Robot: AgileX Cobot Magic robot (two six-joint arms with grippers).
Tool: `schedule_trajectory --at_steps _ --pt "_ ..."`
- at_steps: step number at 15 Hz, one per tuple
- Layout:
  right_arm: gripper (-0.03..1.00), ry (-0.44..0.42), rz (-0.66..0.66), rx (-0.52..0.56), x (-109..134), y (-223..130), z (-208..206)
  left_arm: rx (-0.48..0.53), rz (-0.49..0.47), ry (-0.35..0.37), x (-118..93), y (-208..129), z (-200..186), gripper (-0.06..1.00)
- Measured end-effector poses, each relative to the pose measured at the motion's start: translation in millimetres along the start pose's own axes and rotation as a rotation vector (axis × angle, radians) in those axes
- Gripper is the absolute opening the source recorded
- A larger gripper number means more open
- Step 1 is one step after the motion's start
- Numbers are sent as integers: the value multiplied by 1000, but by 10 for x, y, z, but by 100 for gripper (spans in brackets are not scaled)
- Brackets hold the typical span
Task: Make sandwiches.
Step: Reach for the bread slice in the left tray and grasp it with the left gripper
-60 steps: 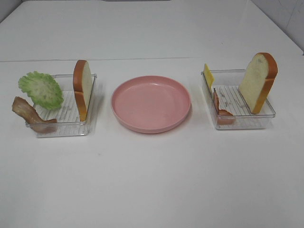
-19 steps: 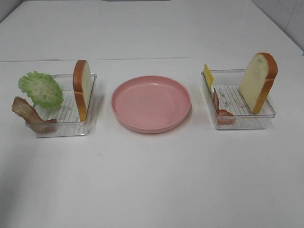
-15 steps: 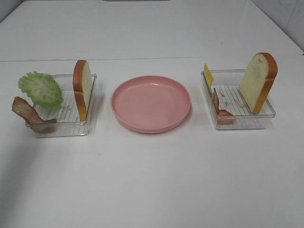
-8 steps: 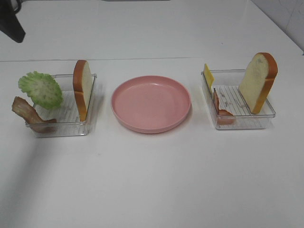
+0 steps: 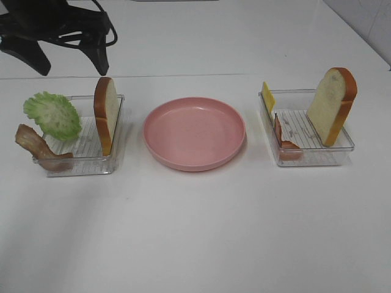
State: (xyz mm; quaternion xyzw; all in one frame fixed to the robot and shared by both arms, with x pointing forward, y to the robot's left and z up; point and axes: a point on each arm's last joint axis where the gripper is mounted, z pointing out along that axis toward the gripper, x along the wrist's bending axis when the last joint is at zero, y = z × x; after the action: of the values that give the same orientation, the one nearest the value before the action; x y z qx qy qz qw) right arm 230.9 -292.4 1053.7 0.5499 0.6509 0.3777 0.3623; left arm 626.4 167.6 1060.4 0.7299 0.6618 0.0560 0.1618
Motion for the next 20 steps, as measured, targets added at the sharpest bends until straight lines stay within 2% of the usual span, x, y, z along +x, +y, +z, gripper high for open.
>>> schedule_trajectory --at_steps 2,3,6,13,14,20 --pt "73 0 0 0 0 0 0 13 7 0 -98 45 130 87" --pt "73 0 0 0 0 0 0 38 0 4 -148 92 314 87" --pt "73 0 0 0 0 0 0 60 -4 26 -128 117 553 87" --pt "73 0 0 0 0 0 0 22 13 57 -88 186 939 86" --pt "73 1 0 0 1 0 0 17 6 56 -88 191 972 84" --pt "73 2 1 0 2 0 0 -1 13 73 -71 209 1007 49"
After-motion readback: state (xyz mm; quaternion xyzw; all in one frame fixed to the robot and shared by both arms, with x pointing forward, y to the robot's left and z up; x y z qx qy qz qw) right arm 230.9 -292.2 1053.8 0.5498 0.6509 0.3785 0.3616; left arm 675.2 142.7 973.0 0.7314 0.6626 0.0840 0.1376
